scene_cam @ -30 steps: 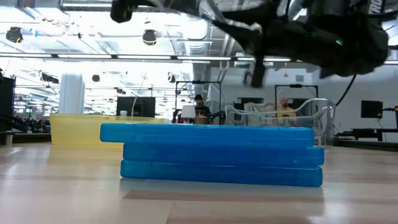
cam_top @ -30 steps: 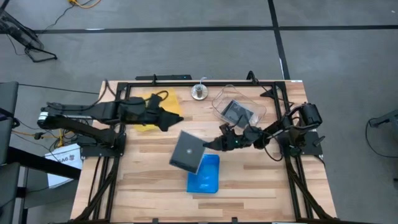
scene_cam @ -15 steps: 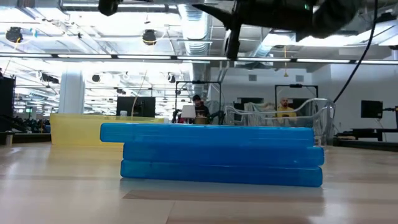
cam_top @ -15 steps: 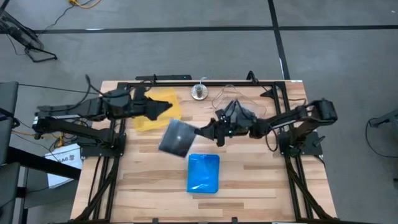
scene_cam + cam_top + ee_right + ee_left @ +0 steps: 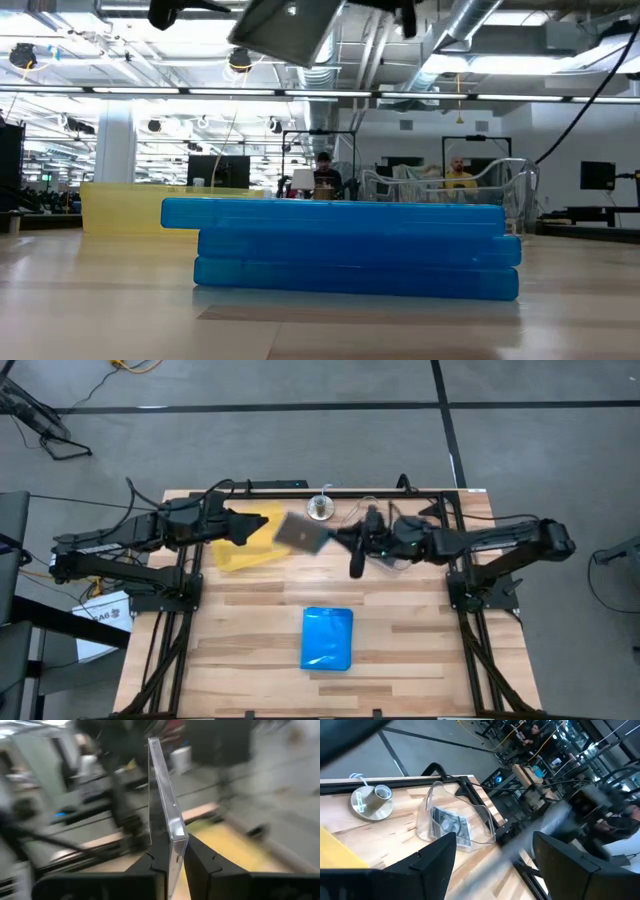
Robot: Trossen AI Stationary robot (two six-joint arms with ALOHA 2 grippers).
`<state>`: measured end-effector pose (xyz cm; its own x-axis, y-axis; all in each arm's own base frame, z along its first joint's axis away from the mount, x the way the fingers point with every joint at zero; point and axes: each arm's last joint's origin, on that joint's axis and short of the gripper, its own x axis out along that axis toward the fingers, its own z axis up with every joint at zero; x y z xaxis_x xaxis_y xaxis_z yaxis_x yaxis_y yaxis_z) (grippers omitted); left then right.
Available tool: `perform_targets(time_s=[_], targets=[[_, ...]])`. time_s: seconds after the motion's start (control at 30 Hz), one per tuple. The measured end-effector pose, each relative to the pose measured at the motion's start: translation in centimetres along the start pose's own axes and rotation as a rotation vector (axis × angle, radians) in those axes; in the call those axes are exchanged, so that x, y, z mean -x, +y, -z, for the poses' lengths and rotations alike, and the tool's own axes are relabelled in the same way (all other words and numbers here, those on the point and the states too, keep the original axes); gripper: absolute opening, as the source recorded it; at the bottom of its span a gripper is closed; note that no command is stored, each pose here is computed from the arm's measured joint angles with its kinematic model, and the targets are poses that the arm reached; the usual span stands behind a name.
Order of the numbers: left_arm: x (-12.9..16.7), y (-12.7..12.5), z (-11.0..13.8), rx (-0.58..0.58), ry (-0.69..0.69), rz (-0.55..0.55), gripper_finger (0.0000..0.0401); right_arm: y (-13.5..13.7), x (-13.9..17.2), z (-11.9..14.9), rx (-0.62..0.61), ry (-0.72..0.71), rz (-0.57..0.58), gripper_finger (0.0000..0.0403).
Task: Pick & place jewel cases by type
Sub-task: Put the black CD case into the transparent bin
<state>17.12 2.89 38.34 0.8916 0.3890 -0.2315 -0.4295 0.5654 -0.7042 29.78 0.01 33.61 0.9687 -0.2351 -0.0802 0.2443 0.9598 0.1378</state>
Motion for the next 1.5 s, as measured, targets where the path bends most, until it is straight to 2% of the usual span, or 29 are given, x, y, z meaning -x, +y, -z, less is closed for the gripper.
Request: perform_targets(time_s=[0.27, 0.5, 0.8, 0.9, 1.07, 1.17, 1.33, 1.5], targets=[[-0.2, 0.4, 0.4, -0.022, 0.036, -0.048, 0.0255, -0.3, 1.7, -5.3, 0.218, -0.160, 0.220, 0.0026], [-0.5, 0.5, 0.6, -0.027, 0.047, -0.064, 0.0255, 0.0, 3.0, -9.8, 0.280, -0.345, 0.280, 0.0026], [-1.2, 0.6, 1.0, -0.036, 0.073, -0.091, 0.0255, 0.0, 3.0, -10.0, 0.288, -0.328, 0.282, 0.0026], [-1.4, 0.7, 1.1, -0.037, 0.090, -0.091, 0.0255, -0.3, 2.7, -9.5, 0.216, -0.286, 0.274, 0.0026], [-1.4, 0.7, 1.2, -0.038, 0.099, -0.092, 0.0255, -1.6, 2.2, -8.1, -0.007, -0.165, 0.284, 0.0026], [-1.4, 0.7, 1.2, -0.038, 0.101, -0.094, 0.0255, -2.3, 1.9, -7.1, -0.136, -0.068, 0.245, 0.0026], [-1.4, 0.7, 1.3, -0.042, 0.124, -0.081, 0.0255, -3.2, 1.7, -6.1, -0.335, 0.069, 0.114, 0.0026], [-1.3, 1.0, 1.7, -0.053, 0.193, -0.083, 0.0255, -3.3, 1.6, -6.4, -0.441, 0.116, -0.102, 0.0026]])
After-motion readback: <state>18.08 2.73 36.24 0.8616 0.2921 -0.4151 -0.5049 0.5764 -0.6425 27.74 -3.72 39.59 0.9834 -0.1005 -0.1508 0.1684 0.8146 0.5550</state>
